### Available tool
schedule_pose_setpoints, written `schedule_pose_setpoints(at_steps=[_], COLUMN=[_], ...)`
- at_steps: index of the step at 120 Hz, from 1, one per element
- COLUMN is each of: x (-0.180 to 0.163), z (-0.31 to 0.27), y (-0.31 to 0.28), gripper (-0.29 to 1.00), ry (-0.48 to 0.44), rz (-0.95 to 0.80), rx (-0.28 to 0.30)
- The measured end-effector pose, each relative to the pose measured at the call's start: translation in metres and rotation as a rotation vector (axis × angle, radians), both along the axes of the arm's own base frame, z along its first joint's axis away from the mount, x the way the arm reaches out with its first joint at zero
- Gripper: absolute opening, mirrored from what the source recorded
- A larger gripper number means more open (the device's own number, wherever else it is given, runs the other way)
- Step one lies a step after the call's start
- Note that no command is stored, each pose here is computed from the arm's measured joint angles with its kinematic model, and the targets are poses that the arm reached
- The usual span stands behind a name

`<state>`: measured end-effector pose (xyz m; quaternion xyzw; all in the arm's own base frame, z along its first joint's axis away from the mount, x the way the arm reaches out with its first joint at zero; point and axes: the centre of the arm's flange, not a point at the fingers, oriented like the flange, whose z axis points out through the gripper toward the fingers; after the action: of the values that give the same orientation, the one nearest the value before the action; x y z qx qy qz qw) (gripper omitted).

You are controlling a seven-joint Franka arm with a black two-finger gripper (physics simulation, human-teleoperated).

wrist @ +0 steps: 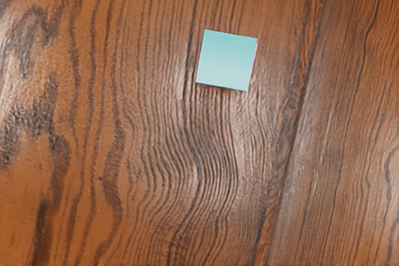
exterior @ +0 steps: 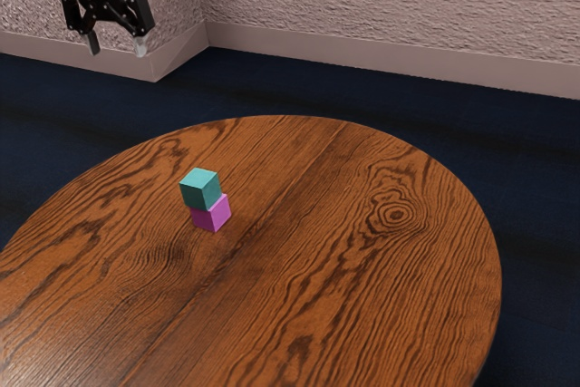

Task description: Pick up the blue block with one arm, and put the blue block on the table with one arm

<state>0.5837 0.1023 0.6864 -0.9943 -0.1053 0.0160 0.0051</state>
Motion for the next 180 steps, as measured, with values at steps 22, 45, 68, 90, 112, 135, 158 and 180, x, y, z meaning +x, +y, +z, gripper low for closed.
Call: schedule_pose_setpoints(at_steps=[22, 45, 68, 90, 112, 135, 158, 180], x=[-0.027, -0.059, -0.016, 0.052, 0.128, 0.099, 0.079, 0.07], z=[0.079, 0.147, 0.05, -0.136, -0.22, -0.253, -0.272, -0.287], y=[-0.019, -0.082, -0.047, 0.006, 0.012, 0.01, -0.016, -0.02], gripper=[0.7, 0.7, 0.7, 0.7, 0.7, 0.7, 0.7, 0.7], ry=[-0.163, -0.331, -0.153, 0.004, -0.014, 0.012, -0.001, -0.042], rz=[-0.051, -0.247, -0.222, -0.125, -0.093, -0.075, -0.213, -0.265], rx=[0.021, -0.028, -0.026, 0.028, 0.002, -0.066, -0.044, -0.062])
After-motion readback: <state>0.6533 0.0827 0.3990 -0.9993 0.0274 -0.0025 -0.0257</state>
